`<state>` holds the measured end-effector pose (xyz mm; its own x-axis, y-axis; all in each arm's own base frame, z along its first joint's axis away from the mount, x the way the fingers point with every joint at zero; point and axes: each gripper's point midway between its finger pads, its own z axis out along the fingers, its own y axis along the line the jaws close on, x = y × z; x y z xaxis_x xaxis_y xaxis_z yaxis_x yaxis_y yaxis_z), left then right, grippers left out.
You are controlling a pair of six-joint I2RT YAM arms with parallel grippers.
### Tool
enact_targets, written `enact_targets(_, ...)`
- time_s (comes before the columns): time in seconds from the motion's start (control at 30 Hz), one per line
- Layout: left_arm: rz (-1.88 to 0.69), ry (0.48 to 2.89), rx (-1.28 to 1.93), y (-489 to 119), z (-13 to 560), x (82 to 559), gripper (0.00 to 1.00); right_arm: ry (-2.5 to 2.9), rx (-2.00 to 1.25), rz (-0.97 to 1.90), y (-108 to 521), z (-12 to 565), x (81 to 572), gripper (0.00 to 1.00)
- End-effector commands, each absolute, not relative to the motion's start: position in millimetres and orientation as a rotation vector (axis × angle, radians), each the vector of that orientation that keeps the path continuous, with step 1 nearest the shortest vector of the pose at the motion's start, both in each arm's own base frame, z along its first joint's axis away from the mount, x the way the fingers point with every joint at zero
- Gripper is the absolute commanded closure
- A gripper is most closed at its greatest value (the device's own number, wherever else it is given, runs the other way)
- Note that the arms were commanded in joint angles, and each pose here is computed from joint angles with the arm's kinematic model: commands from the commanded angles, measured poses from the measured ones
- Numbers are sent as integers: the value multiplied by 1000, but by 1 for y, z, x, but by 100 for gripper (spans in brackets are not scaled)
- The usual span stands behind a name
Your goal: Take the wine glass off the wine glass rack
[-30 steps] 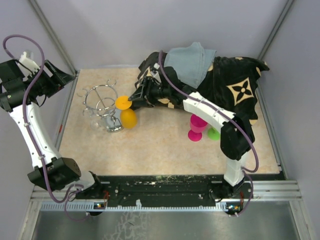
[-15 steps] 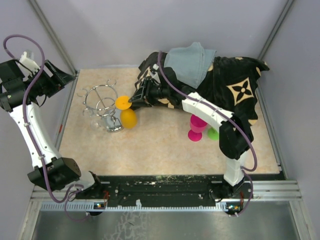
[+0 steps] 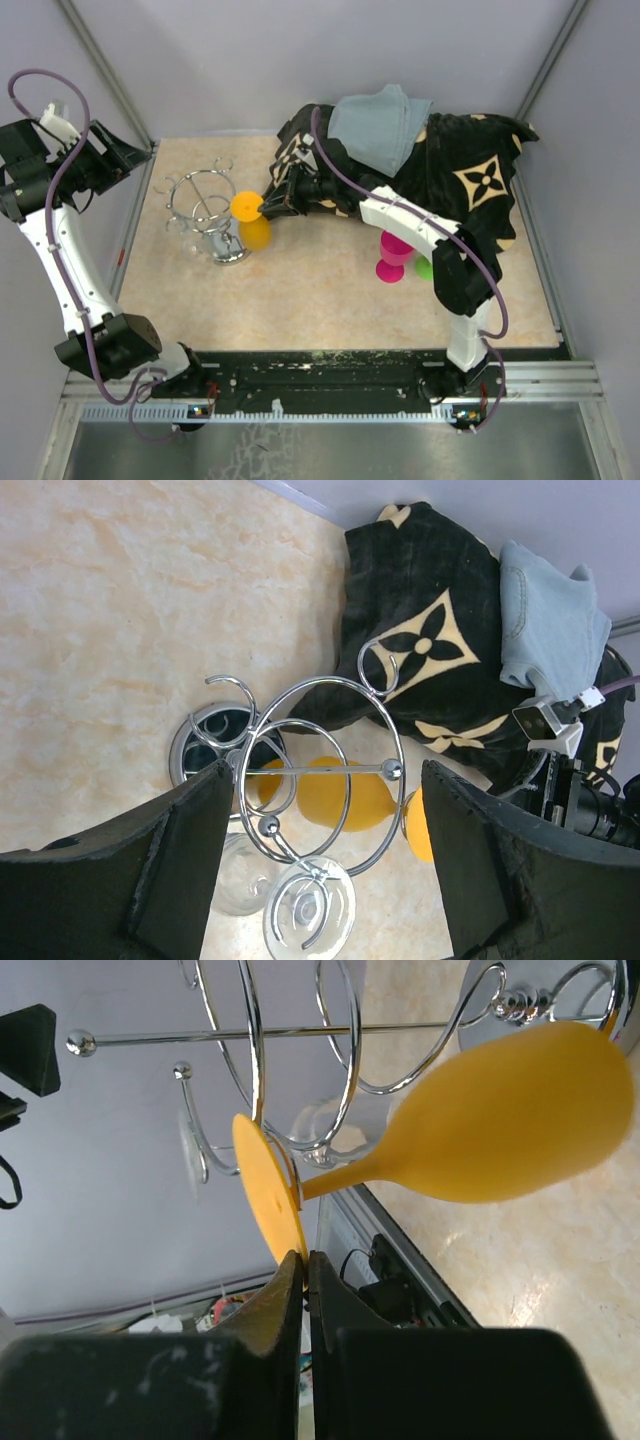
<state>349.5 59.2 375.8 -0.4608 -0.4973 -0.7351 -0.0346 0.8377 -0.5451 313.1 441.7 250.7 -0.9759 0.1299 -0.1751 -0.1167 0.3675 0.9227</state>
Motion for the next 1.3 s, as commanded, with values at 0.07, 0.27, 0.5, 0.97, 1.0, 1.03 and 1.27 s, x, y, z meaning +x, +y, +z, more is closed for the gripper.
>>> enact_targets(0.07,-587,2000,-379,59,372,350,19,2327,-39,1701,443,275,305,100)
enact_targets(0.27,-605,2003,-364,57,370,350,19,2304,-12,1700,436,288,302,100)
enact_targets(0.5,-622,1993,-352,54,373,349,20,2260,35,1706,425,306,305,100)
enact_targets(0.97,-609,1988,-338,52,376,346,19,2237,102,1710,407,308,308,100)
enact_targets(1.0,-609,1987,-336,52,377,346,19,2235,102,1714,406,310,306,100)
enact_targets(1.03,-610,1984,-334,52,378,346,19,2232,104,1718,403,311,304,100)
enact_targets(1.27,-630,1942,-276,47,403,347,19,2134,155,1701,360,360,294,100)
